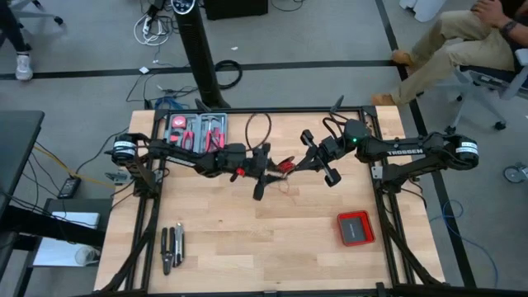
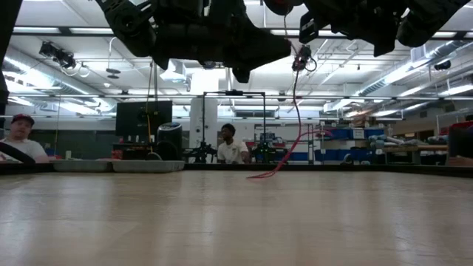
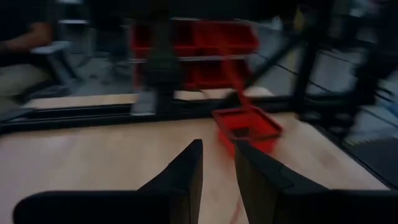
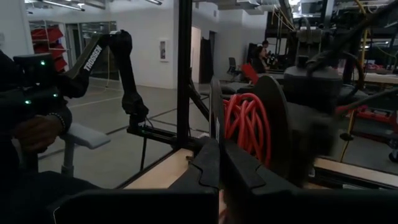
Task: Coil cords
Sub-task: Coil the red wire onto the spool
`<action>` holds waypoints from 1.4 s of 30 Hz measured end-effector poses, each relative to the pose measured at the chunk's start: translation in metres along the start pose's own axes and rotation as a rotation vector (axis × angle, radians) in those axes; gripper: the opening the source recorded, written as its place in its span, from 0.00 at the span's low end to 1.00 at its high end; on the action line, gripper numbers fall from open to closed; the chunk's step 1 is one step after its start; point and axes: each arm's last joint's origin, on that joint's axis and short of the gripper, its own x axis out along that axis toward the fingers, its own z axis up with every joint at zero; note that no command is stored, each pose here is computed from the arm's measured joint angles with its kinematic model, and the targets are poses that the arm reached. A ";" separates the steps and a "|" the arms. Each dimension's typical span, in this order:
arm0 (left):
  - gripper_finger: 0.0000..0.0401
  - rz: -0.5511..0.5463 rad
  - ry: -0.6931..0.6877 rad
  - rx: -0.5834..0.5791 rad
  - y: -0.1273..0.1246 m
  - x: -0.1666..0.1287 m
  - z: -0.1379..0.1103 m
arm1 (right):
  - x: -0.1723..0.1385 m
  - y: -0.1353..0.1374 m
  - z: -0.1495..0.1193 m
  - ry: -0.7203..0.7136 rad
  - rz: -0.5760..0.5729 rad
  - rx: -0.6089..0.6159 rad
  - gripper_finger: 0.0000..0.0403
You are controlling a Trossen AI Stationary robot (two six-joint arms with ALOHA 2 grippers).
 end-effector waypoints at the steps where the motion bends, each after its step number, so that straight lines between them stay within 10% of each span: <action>1: 0.24 0.027 -0.005 -0.005 0.003 -0.001 0.001 | 0.000 0.000 0.000 0.000 0.002 0.000 0.00; 10: 0.24 0.130 -0.029 -0.003 0.011 -0.002 0.003 | 0.002 0.003 -0.001 0.010 0.017 0.012 0.00; 34: 0.24 -0.022 -0.098 0.017 0.006 -0.003 0.011 | 0.002 0.001 -0.004 0.032 -0.045 -0.032 0.00; 42: 0.06 0.051 -0.096 0.006 0.006 -0.002 0.010 | 0.004 0.002 -0.004 0.033 -0.066 -0.041 0.00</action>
